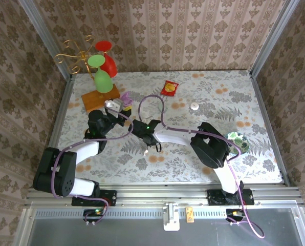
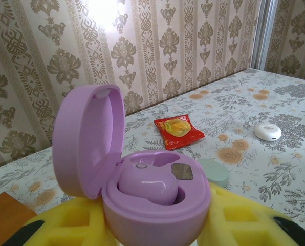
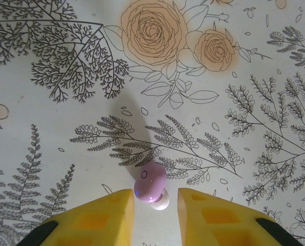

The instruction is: Insert wireless bluetooth earbuds into charging case

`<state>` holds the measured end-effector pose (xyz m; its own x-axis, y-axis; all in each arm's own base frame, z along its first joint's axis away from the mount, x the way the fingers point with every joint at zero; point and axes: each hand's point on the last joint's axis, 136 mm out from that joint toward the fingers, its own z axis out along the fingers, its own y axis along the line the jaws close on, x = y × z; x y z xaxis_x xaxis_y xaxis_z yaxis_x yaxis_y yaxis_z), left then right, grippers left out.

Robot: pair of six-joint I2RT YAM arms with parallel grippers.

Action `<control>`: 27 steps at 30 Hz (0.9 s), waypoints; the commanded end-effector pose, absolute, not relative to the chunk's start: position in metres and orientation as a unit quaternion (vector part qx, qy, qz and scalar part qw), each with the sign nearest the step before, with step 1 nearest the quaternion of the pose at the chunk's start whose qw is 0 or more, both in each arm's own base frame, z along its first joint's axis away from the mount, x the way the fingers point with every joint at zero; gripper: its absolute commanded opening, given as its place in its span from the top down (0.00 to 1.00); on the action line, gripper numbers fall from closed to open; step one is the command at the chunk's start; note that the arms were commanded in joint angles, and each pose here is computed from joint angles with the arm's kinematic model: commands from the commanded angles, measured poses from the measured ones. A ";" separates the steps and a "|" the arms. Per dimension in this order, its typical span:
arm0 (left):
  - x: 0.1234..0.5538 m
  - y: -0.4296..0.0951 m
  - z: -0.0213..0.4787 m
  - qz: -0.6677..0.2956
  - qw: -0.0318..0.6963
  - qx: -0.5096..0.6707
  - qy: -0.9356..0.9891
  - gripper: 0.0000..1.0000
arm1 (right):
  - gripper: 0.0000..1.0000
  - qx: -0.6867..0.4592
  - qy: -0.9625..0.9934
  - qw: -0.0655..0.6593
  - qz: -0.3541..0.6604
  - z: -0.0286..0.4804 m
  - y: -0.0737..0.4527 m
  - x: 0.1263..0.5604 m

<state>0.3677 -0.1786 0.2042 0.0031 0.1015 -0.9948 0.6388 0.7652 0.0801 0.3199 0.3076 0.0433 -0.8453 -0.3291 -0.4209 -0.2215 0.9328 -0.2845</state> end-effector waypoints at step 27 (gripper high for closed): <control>0.362 -0.178 0.219 -0.214 0.671 0.274 0.655 0.76 | 0.83 -0.173 0.947 0.218 -0.161 0.026 0.306 0.325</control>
<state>0.3668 -0.1789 0.2046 0.0058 0.0999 -0.9950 0.6412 0.7632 0.0803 0.3228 0.3095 0.0263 -0.8481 -0.3800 -0.3693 -0.2576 0.9047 -0.3393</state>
